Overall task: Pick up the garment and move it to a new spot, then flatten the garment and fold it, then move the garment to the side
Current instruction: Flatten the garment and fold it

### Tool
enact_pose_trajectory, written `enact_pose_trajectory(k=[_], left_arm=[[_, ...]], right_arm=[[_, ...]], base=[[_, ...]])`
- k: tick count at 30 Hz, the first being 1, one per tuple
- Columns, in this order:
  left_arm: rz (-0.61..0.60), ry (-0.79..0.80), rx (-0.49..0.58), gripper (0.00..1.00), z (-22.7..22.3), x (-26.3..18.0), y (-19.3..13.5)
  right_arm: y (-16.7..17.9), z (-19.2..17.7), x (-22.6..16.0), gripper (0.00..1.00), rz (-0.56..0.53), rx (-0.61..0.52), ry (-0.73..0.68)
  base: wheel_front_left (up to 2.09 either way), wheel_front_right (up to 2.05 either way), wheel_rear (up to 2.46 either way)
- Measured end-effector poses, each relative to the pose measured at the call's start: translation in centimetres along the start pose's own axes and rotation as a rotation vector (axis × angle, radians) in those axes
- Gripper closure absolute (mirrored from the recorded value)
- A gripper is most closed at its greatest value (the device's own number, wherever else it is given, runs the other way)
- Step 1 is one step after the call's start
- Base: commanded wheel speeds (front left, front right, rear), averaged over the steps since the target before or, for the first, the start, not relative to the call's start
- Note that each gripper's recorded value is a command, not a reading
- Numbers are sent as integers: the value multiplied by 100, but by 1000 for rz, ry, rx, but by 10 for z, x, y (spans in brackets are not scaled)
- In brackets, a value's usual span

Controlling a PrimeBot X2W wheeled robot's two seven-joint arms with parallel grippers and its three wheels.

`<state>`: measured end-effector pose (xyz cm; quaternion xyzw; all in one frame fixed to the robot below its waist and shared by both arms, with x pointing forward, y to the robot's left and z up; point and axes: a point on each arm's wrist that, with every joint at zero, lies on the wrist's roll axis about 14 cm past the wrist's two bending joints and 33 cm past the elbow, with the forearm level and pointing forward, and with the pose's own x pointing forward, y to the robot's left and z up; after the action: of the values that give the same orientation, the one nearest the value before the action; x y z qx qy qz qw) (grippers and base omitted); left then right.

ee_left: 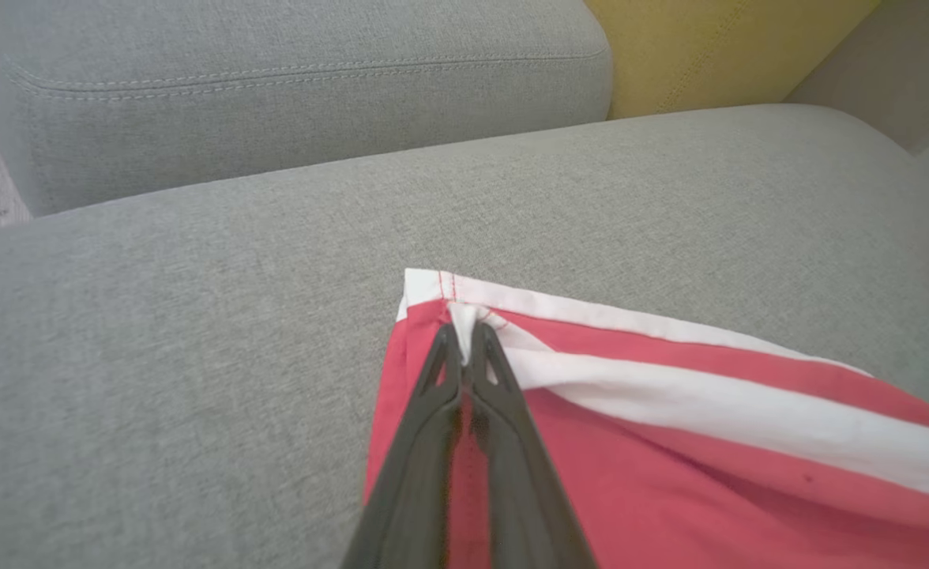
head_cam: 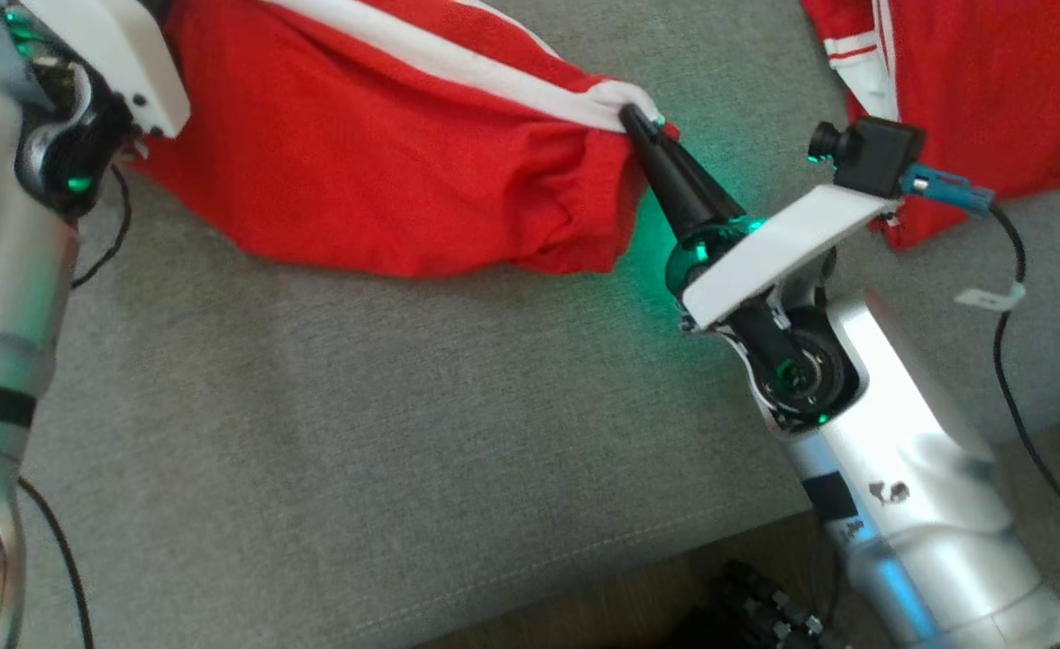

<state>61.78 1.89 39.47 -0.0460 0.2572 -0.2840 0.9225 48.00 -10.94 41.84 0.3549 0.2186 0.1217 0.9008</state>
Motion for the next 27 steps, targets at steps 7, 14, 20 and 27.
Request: enact_pose_trajectory(k=[7,14,20,27], left_arm=[[-24,-18,-8,80,0,17,-5],[-11,-158,-33,0,15,12,0],[98,-383,19,0,50,-13,19],[200,-497,29,0,59,-55,25]], right_arm=[[-6,1,8,0,-10,9,-29],[-2,25,10,0,-5,-202,-183],[0,62,-12,0,-31,-483,-373],[3,77,-42,0,-76,-635,-457]], base=[[0,0,0],[0,0,0],[0,0,0],[0,0,0]])
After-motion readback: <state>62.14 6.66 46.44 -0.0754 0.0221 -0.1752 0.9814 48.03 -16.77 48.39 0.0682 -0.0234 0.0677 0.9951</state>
